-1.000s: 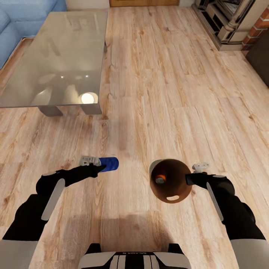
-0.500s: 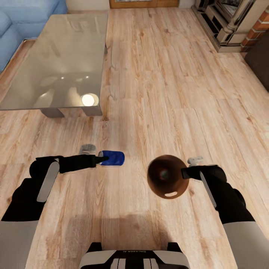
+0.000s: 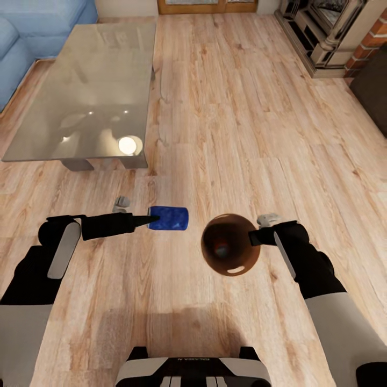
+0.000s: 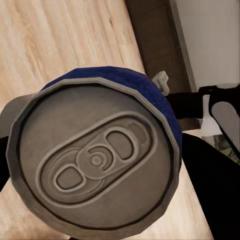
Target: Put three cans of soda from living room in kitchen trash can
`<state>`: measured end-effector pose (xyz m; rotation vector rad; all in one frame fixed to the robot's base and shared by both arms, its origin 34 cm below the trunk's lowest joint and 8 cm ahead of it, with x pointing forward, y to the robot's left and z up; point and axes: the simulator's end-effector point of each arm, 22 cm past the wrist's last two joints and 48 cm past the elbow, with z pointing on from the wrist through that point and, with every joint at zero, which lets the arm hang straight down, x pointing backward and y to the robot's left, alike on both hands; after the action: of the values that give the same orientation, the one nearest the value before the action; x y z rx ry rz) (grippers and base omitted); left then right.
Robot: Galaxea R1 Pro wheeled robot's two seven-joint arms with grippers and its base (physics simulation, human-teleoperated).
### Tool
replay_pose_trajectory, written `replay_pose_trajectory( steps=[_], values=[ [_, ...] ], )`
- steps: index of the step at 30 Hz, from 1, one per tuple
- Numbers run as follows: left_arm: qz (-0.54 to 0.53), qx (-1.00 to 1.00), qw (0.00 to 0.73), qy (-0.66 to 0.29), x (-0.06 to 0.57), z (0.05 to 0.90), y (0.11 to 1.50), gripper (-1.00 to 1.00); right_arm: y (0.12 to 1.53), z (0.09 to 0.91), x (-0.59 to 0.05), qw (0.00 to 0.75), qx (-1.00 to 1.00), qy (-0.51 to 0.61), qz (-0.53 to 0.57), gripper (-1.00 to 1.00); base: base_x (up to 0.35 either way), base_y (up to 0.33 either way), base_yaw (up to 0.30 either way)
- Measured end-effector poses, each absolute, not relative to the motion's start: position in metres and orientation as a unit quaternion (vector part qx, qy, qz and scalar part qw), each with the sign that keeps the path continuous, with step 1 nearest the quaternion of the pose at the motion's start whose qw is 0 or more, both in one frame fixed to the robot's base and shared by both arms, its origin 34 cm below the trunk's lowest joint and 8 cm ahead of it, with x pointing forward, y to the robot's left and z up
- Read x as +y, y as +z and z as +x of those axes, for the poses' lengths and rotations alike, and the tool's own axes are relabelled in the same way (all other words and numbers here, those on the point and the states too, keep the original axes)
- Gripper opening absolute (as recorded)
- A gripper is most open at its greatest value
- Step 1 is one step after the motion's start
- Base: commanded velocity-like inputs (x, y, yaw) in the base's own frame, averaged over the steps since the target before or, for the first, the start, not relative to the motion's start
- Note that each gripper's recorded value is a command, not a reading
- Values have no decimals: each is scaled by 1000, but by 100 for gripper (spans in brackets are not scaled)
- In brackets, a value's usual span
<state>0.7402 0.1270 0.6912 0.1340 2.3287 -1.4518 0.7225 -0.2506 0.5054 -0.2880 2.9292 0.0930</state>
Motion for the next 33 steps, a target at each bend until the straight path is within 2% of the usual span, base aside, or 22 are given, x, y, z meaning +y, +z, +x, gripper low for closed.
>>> replay_pose_trajectory(
  steps=[4, 12, 26, 33],
  values=[
    [48, 821, 196, -533, 117, 741, 704, -100, 507, 722, -234, 90, 989, 35, -116, -100, 0, 0, 0],
    [32, 798, 182, -574, 55, 745, 709, -100, 500, 717, -202, 80, 988, 44, -128, -100, 0, 0, 0],
    [66, 853, 101, -508, 19, 714, 643, -100, 507, 728, -175, 90, 984, 47, -149, -100, 0, 0, 0],
    [94, 865, 108, -480, 12, 708, 628, -100, 510, 731, -169, 93, 983, 51, -150, -100, 0, 0, 0]
  ],
)
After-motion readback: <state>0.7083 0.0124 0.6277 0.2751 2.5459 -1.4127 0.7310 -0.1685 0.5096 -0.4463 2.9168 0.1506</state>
